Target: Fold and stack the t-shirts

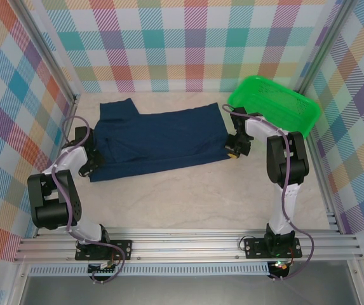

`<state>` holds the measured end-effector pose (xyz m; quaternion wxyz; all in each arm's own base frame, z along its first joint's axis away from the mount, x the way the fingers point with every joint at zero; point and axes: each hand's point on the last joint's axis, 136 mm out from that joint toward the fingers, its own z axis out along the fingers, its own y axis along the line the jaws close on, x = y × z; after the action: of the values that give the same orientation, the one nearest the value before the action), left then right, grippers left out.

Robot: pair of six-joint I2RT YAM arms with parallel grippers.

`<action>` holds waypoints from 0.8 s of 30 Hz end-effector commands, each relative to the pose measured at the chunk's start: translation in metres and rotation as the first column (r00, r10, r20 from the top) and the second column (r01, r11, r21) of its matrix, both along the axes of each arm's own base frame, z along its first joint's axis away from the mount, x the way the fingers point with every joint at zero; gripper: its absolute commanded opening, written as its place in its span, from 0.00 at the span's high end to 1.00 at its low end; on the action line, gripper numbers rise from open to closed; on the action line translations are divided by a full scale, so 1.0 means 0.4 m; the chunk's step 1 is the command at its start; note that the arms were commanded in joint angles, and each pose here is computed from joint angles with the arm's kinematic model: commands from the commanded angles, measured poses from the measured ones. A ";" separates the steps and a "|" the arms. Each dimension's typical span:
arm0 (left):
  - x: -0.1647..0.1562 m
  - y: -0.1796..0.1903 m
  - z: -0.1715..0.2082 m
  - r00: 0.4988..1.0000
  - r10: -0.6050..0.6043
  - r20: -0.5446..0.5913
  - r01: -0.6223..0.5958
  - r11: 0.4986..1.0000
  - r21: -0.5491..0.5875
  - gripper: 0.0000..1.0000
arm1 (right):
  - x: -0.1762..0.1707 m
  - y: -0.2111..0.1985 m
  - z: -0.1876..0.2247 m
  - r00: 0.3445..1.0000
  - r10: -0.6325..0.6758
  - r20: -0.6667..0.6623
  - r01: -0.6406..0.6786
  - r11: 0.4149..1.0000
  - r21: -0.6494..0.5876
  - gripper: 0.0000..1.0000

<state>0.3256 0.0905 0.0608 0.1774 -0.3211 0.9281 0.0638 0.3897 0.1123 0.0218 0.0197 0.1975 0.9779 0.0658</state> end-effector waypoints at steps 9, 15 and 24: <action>-0.020 0.059 -0.027 0.970 0.004 -0.242 0.025 0.993 0.116 1.00 | 0.003 -0.006 -0.006 1.000 0.025 -0.020 -0.025 0.999 -0.020 1.00; -0.038 0.020 0.049 0.977 0.075 -0.201 -0.048 0.990 0.136 0.77 | 0.004 0.001 -0.002 0.999 0.033 -0.023 -0.033 0.999 -0.009 1.00; -0.104 -0.150 0.012 0.954 0.262 -0.144 -0.284 0.946 -0.156 0.79 | -0.008 -0.007 0.013 0.999 0.034 -0.019 -0.035 0.999 -0.022 1.00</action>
<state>0.3010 0.0446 0.0912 0.1346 -0.3886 0.9096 0.0587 0.3906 0.1124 0.0240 0.0151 0.1868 0.9803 0.0629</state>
